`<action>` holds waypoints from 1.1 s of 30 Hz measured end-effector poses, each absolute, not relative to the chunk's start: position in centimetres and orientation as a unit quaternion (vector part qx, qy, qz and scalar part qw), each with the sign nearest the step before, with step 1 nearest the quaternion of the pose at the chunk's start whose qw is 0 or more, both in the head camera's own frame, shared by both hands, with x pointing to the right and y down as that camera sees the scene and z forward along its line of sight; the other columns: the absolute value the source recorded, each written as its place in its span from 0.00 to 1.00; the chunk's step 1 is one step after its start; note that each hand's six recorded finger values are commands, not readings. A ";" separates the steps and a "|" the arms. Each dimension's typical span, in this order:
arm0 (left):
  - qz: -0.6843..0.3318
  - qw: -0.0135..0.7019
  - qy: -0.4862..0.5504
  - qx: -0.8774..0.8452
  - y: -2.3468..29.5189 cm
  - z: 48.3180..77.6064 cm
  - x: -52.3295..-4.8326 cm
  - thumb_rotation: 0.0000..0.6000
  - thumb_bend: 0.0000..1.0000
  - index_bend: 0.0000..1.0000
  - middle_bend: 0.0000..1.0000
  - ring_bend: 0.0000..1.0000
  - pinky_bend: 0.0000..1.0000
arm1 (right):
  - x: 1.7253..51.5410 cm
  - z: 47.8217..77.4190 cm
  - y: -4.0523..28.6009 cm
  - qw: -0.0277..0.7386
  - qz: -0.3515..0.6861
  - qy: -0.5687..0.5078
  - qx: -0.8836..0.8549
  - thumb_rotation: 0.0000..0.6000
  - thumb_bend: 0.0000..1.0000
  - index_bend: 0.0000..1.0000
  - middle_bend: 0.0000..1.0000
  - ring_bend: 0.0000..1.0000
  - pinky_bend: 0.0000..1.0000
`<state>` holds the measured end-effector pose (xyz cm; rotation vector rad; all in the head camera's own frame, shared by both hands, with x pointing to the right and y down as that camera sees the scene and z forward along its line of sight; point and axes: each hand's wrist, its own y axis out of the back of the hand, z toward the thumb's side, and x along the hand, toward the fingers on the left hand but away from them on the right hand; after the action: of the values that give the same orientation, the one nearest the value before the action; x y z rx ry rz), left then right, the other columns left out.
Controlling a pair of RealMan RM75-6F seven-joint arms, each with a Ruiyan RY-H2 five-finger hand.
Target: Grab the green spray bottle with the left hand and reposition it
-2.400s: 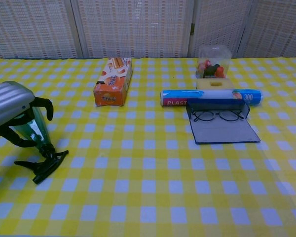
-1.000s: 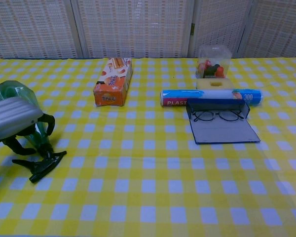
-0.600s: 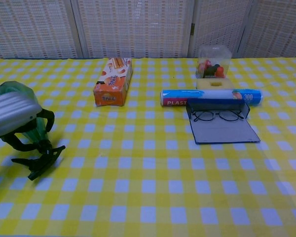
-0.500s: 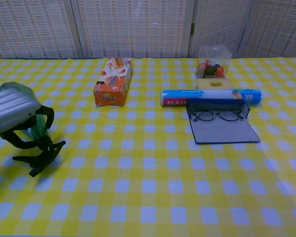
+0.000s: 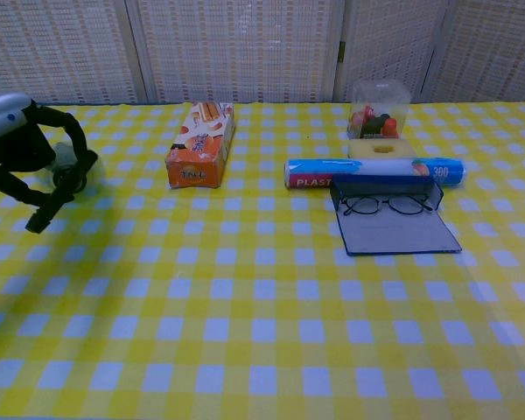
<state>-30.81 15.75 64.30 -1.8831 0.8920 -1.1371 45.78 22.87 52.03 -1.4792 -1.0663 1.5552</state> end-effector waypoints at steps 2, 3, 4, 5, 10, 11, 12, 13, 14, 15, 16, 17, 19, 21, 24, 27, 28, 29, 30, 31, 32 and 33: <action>-0.436 0.371 0.364 -0.735 15.0 63.1 -31.0 1.00 0.36 0.78 1.00 1.00 1.00 | 45.8 52.1 22.9 0.364 0.605 -0.414 -0.575 1.00 0.34 0.00 0.00 0.00 0.00; -0.432 0.369 0.371 -0.735 14.7 62.6 -31.0 1.00 0.36 0.78 1.00 1.00 1.00 | 45.7 52.1 22.9 0.364 0.605 -0.413 -0.575 1.00 0.34 0.00 0.00 0.00 0.00; -0.426 0.366 0.380 -0.734 14.3 62.0 -31.1 1.00 0.36 0.78 1.00 1.00 1.00 | 45.7 52.2 22.9 0.364 0.605 -0.412 -0.576 1.00 0.34 0.00 0.00 0.00 0.00; -0.418 0.362 0.394 -0.734 13.9 61.3 -31.2 1.00 0.36 0.78 1.00 1.00 1.00 | 45.7 52.2 22.9 0.363 0.606 -0.411 -0.576 1.00 0.34 0.00 0.00 0.00 0.00; -0.396 0.342 0.438 -0.731 12.9 59.0 -32.1 1.00 0.36 0.78 1.00 1.00 1.00 | 45.7 52.4 22.8 0.362 0.607 -0.410 -0.576 1.00 0.34 0.00 0.00 0.00 0.00; -0.394 0.335 0.444 -0.732 12.8 58.7 -32.3 1.00 0.36 0.78 1.00 1.00 1.00 | 45.7 52.4 22.8 0.363 0.608 -0.410 -0.576 1.00 0.34 0.00 0.00 0.00 0.00; -0.393 0.330 0.448 -0.732 12.8 58.5 -32.5 1.00 0.36 0.78 1.00 1.00 1.00 | 45.6 52.5 22.8 0.362 0.608 -0.409 -0.576 1.00 0.34 0.00 0.00 0.00 0.00; -0.392 0.322 0.452 -0.734 12.7 58.2 -32.6 1.00 0.36 0.78 1.00 1.00 1.00 | 45.6 52.5 22.8 0.362 0.608 -0.409 -0.576 1.00 0.34 0.00 0.00 0.00 0.00; -0.391 0.316 0.455 -0.735 12.7 58.0 -32.7 1.00 0.36 0.78 1.00 1.00 1.00 | 45.6 52.5 22.8 0.362 0.608 -0.408 -0.577 1.00 0.34 0.00 0.00 0.00 0.00; -0.390 0.310 0.457 -0.737 12.7 57.8 -32.7 1.00 0.36 0.78 1.00 1.00 1.00 | 45.6 52.6 22.8 0.362 0.608 -0.408 -0.577 1.00 0.34 0.00 0.00 0.00 0.00; -0.389 0.304 0.459 -0.738 12.6 57.6 -32.8 1.00 0.37 0.78 1.00 1.00 1.00 | 45.6 52.6 22.8 0.362 0.608 -0.407 -0.577 1.00 0.34 0.00 0.00 0.00 0.00; -0.388 0.295 0.462 -0.741 12.6 57.4 -32.9 1.00 0.37 0.78 1.00 1.00 1.00 | 45.6 52.6 22.8 0.362 0.608 -0.407 -0.577 1.00 0.34 0.00 0.00 0.00 0.00; -0.388 0.281 0.465 -0.744 12.6 57.1 -33.0 1.00 0.38 0.78 1.00 1.00 1.00 | 45.6 52.6 22.8 0.362 0.608 -0.408 -0.577 1.00 0.34 0.00 0.00 0.00 0.00; -0.395 0.265 0.463 -0.748 12.6 57.1 -33.2 1.00 0.38 0.78 1.00 1.00 1.00 | 45.5 52.6 22.8 0.362 0.608 -0.407 -0.578 1.00 0.34 0.00 0.00 0.00 0.00; -0.410 0.241 0.457 -0.752 12.5 57.1 -33.5 1.00 0.38 0.78 1.00 1.00 1.00 | 45.4 52.5 22.9 0.363 0.607 -0.407 -0.578 1.00 0.34 0.00 0.00 0.00 0.00; -0.429 0.218 0.451 -0.751 12.2 56.9 -34.0 1.00 0.39 0.78 1.00 1.00 1.00 | 45.5 52.4 22.9 0.363 0.606 -0.410 -0.577 1.00 0.34 0.00 0.00 0.00 0.00; -0.436 0.213 0.450 -0.750 12.1 56.8 -34.1 1.00 0.39 0.78 1.00 1.00 1.00 | 45.5 52.4 22.9 0.363 0.606 -0.409 -0.577 1.00 0.34 0.00 0.00 0.00 0.00; -0.445 0.206 0.448 -0.747 11.9 56.6 -34.3 1.00 0.40 0.78 1.00 1.00 1.00 | 45.5 52.5 22.9 0.363 0.607 -0.409 -0.577 1.00 0.34 0.00 0.00 0.00 0.00; -0.452 0.201 0.447 -0.745 11.8 56.5 -34.5 1.00 0.40 0.78 1.00 1.00 1.00 | 45.5 52.5 22.9 0.362 0.607 -0.407 -0.578 1.00 0.34 0.00 0.00 0.00 0.00; -0.458 0.194 0.447 -0.743 11.7 56.5 -34.6 1.00 0.41 0.78 1.00 1.00 1.00 | 45.5 52.6 22.9 0.362 0.608 -0.406 -0.579 1.00 0.34 0.00 0.00 0.00 0.00; -0.466 0.185 0.448 -0.740 11.5 56.4 -34.7 1.00 0.41 0.78 1.00 1.00 1.00 | 45.5 52.7 22.9 0.361 0.608 -0.405 -0.579 1.00 0.34 0.00 0.00 0.00 0.00; -0.472 0.178 0.448 -0.738 11.4 56.3 -34.9 1.00 0.41 0.78 1.00 1.00 1.00 | 45.4 52.7 22.8 0.361 0.608 -0.404 -0.580 1.00 0.34 0.00 0.00 0.00 0.00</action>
<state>-34.88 11.38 56.34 -2.0882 1.2690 -1.3352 45.44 22.84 52.74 -1.4939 -1.0412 1.5676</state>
